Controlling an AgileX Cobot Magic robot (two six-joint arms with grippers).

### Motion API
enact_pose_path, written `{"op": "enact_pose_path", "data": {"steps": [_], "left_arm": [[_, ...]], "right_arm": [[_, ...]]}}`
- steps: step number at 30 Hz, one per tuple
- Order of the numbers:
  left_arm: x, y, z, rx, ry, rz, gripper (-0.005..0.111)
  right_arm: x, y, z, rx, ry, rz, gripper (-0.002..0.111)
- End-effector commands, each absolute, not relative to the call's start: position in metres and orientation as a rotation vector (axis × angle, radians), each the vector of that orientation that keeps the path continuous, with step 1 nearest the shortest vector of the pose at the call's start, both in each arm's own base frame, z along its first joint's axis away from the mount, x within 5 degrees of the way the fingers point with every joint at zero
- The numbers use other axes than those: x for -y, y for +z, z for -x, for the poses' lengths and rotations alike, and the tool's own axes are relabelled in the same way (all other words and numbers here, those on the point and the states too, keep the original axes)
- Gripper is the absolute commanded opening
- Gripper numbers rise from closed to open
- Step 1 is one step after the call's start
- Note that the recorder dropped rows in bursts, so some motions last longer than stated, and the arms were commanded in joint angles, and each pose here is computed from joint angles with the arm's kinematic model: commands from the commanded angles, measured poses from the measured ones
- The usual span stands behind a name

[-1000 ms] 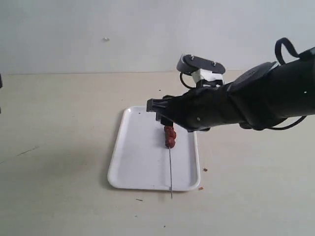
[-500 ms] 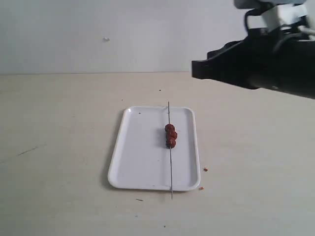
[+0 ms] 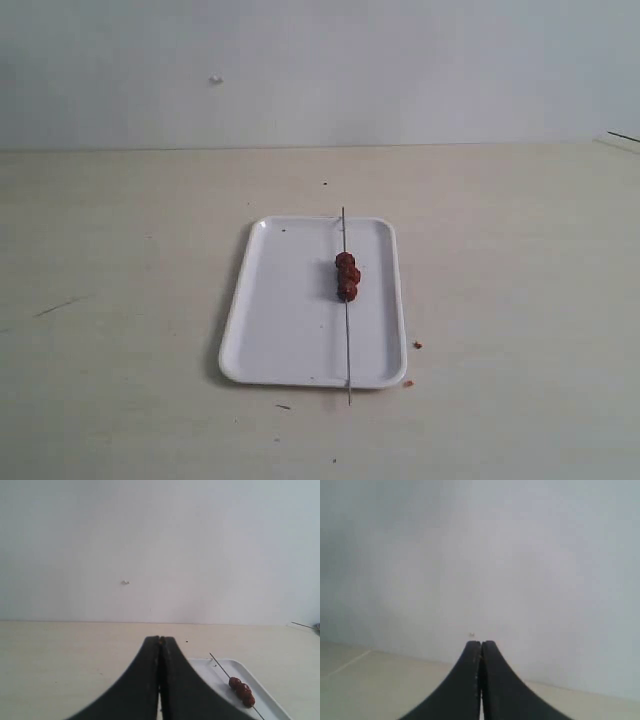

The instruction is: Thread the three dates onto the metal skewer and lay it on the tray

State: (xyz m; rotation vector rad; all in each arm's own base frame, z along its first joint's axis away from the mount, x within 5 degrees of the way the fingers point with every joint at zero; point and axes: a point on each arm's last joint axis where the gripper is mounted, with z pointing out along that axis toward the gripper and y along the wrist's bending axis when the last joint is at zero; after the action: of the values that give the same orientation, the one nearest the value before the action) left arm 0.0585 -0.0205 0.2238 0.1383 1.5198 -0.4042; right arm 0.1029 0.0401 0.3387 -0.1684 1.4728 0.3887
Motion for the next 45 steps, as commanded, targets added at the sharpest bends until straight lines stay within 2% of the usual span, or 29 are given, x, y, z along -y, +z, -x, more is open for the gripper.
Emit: {"op": "enact_pose_path", "data": {"steps": [1,9,12,14,20,23,33,36,45], "left_arm": [[0.021,0.223,-0.058,-1.521,-0.414,-0.131,0.0],[0.021,0.223,-0.058,-1.521,-0.414,-0.131,0.0],[0.021,0.223,-0.058,-1.521,-0.414,-0.131,0.0],[0.021,0.223,-0.058,-1.521,-0.414,-0.131,0.0],[0.021,0.223,-0.058,-1.521,-0.414,-0.131,0.0],[0.021,0.223,-0.058,-1.521,-0.414,-0.131,0.0],[0.021,0.223,-0.058,-1.521,-0.414,-0.131,0.0],[0.021,0.223,-0.058,-1.521,-0.414,-0.131,0.0],[0.021,0.223,-0.058,-1.521,-0.413,-0.133,0.0]], "right_arm": [[-0.029,0.349,-0.08,-1.36,0.394,0.161,0.0],[-0.018,0.357,-0.057,-1.248,0.411,0.141,0.0],[-0.017,0.355,-0.056,-1.237,0.339,0.181,0.0],[-0.017,0.345,-0.06,-1.265,0.275,0.192,0.0],[0.011,0.293,-0.073,-1.422,-0.037,-0.158,0.0],[0.016,0.278,-0.075,-1.46,-0.109,-0.184,0.0],[0.012,0.273,-0.076,-1.481,-0.142,-0.086,0.0],[0.01,0.27,-0.077,-1.516,-0.068,-0.128,0.0],[0.018,0.251,-0.066,-1.622,-0.188,-0.223,0.0]]}}
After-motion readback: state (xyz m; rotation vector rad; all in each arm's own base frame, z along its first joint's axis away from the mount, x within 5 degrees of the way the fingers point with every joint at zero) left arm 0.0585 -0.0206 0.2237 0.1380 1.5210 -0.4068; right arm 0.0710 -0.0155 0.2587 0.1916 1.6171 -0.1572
